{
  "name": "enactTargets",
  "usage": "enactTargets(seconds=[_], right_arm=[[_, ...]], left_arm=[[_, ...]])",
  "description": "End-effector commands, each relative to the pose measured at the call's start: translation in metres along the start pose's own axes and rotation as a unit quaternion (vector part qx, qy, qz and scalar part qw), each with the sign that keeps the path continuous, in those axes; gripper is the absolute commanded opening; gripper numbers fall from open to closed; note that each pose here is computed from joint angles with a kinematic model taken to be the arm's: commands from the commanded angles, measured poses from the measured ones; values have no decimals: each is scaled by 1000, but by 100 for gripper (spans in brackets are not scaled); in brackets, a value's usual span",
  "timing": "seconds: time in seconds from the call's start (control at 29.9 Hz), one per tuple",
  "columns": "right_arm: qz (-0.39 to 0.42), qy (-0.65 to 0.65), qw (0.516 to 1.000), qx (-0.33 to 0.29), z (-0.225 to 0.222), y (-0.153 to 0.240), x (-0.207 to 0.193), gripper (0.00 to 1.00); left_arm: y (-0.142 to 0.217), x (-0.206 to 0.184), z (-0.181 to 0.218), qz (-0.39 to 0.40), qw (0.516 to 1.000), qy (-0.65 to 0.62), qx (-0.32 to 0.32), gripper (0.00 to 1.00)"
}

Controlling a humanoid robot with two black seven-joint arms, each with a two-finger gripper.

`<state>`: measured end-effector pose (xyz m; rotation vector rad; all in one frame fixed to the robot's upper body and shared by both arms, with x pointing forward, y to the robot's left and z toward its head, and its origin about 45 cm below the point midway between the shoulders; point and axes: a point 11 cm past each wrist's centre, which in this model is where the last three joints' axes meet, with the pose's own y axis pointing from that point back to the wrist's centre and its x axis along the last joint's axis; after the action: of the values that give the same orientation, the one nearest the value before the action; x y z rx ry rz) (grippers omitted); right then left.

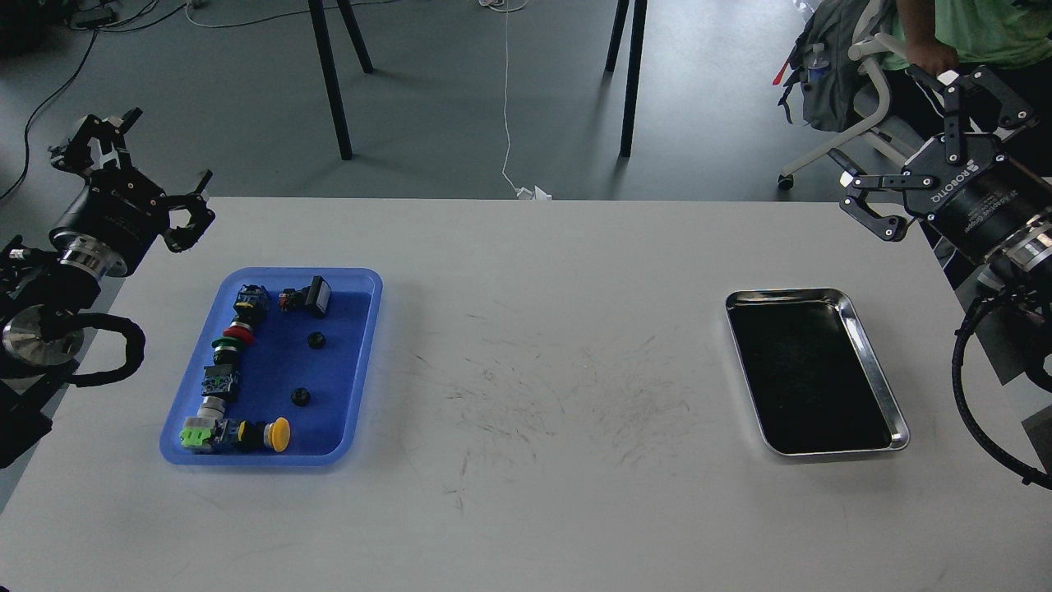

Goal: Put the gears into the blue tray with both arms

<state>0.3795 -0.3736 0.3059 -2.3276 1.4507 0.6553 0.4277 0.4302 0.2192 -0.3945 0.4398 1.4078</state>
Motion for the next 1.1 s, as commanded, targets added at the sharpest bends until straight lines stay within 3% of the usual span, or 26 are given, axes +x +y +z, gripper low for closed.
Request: enactTargets(seconds=[0.0, 0.67, 0.87, 1.07], right_arm=[[-17, -7, 1000, 2, 2, -4, -6, 98], [-26, -17, 1000, 2, 11, -5, -7, 98], [-25, -26, 999, 13, 14, -10, -9, 98], [-2, -27, 1000, 13, 18, -7, 2, 98]], left_arm=[[-3, -6, -7, -9, 1000, -4, 8, 98], [-4, -8, 8, -17, 1000, -18, 3, 98], [-16, -22, 22, -32, 999, -15, -17, 98], [-31, -55, 7, -70, 997, 10, -13, 98]])
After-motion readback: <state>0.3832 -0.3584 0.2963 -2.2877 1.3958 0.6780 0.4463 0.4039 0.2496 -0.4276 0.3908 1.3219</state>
